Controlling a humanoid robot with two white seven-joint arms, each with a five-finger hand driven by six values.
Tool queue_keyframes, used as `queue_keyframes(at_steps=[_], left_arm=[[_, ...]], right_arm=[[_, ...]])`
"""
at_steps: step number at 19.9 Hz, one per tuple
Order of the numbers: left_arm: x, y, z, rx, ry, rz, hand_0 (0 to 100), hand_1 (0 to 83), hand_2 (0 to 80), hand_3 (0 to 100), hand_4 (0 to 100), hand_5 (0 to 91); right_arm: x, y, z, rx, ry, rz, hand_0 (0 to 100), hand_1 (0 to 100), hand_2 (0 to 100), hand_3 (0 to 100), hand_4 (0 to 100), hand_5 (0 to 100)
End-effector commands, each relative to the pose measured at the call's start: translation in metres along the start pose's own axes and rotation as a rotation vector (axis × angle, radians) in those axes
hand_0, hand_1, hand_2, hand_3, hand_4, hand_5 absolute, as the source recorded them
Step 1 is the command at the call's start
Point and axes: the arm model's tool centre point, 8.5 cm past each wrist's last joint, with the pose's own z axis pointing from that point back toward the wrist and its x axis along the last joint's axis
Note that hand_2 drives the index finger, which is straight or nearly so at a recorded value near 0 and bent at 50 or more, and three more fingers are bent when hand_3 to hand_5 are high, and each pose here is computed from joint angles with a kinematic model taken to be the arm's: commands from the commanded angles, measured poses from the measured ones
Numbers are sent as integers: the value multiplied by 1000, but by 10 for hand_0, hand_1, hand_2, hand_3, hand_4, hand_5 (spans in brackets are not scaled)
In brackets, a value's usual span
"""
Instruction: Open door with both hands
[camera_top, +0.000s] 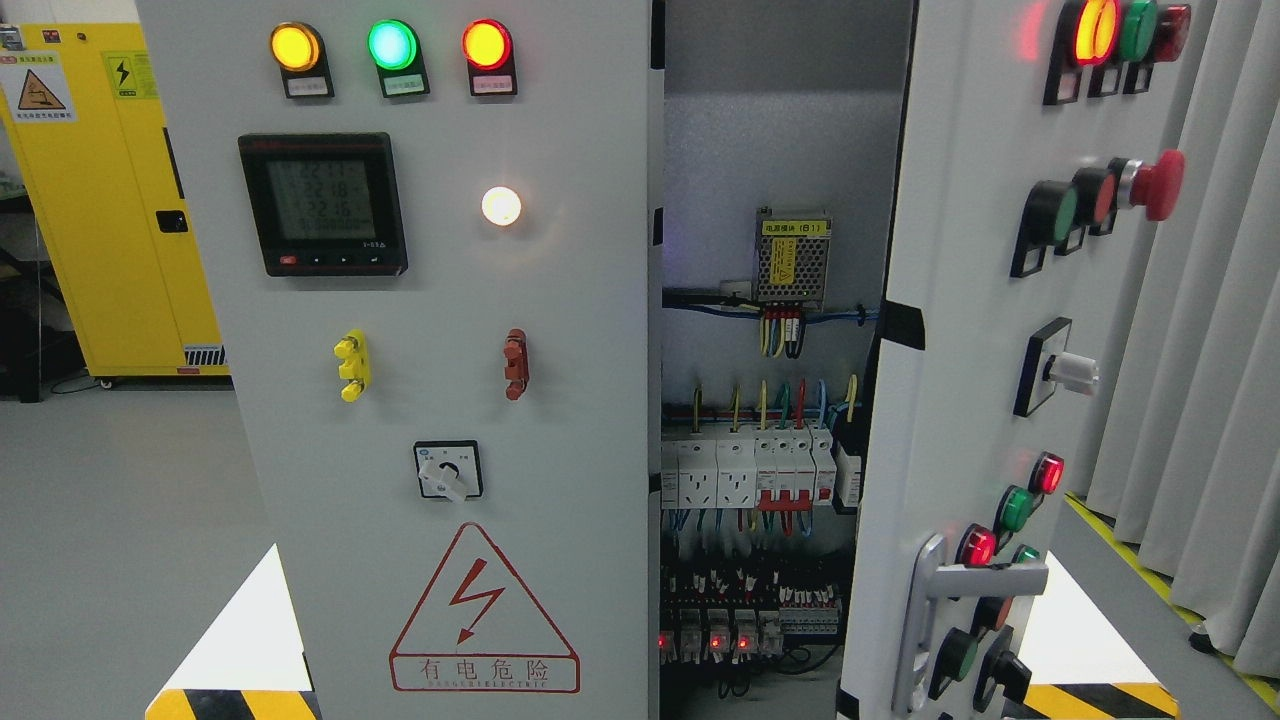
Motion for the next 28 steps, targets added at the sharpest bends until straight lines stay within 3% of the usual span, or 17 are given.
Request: queue_keyframes(at_steps=[1, 8, 12, 15, 24, 28], left_arm=[[80, 20, 18, -130, -261, -162, 120, 556, 0, 0, 0, 0], [155, -12, 70, -296, -584, -528, 120, 556, 0, 0, 0, 0], [183, -43, 94, -407, -668, -651, 120, 556, 0, 0, 0, 0], [191, -77, 111, -591, -702, -748, 120, 556, 0, 0, 0, 0], [241, -139, 163, -749, -919, -821, 120, 556, 0, 0, 0, 0], [266, -154, 196, -824, -923, -796, 120, 556, 0, 0, 0, 0]], right_arm=[[3, 7, 0, 12, -3, 9, 0, 500, 40, 0, 0, 0], [9, 8, 0, 13, -14, 8, 0, 500, 40, 0, 0, 0], [8, 6, 0, 11, -12, 7, 0, 500, 40, 0, 0, 0], [9, 8, 0, 13, -14, 11, 0, 500, 40, 0, 0, 0], [9, 7, 0, 14, -14, 34, 0, 500, 40, 0, 0, 0], [9, 7, 0, 14, -14, 34, 0, 500, 40, 0, 0, 0]])
